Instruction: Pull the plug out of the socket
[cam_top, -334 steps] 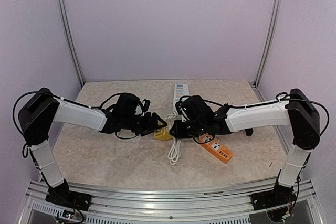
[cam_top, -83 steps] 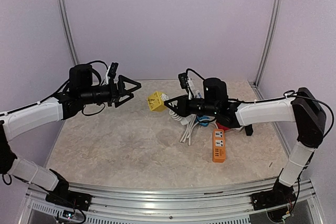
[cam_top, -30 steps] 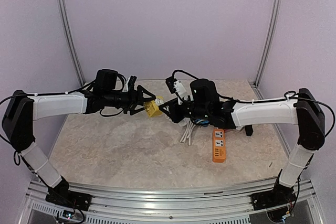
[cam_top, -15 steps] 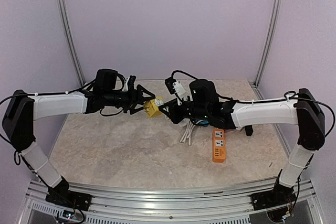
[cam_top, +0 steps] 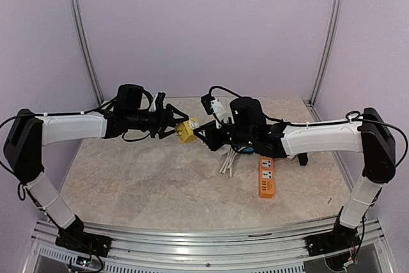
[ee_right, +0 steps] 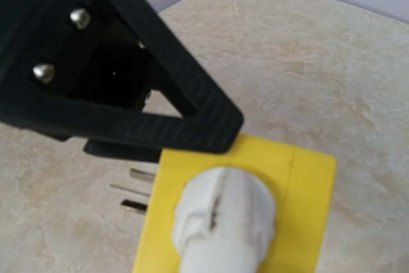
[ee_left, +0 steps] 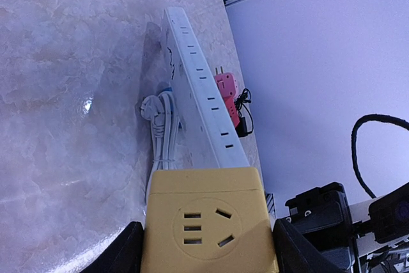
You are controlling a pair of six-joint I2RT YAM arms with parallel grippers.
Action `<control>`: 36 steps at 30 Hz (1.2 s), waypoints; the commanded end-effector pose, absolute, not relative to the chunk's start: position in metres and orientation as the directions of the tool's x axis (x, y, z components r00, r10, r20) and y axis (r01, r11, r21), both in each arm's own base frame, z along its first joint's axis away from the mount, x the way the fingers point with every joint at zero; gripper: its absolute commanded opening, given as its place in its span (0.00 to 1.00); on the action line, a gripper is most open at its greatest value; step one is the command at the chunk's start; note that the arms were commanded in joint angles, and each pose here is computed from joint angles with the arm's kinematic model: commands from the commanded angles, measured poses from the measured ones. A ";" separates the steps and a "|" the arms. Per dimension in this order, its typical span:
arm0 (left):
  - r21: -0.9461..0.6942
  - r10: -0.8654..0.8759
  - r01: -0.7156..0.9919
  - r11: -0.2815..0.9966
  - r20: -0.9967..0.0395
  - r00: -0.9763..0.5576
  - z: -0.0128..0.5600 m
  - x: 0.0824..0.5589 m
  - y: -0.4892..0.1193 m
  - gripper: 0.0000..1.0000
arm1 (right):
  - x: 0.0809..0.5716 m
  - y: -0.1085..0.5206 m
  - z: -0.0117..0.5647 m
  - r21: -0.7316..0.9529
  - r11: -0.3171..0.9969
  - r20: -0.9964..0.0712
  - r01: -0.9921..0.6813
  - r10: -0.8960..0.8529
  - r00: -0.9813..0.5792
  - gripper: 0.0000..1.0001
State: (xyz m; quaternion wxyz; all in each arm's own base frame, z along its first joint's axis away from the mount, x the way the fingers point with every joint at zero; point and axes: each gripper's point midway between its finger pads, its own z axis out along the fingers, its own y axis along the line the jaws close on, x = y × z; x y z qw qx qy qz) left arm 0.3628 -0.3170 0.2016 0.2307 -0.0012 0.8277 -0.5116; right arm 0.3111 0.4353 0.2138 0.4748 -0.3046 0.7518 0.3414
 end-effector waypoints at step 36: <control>-0.816 -0.163 0.359 0.453 -0.471 -0.867 0.209 0.351 -0.330 0.38 | 0.311 0.439 0.262 0.336 0.549 -0.921 -0.765 0.024 -0.388 0.00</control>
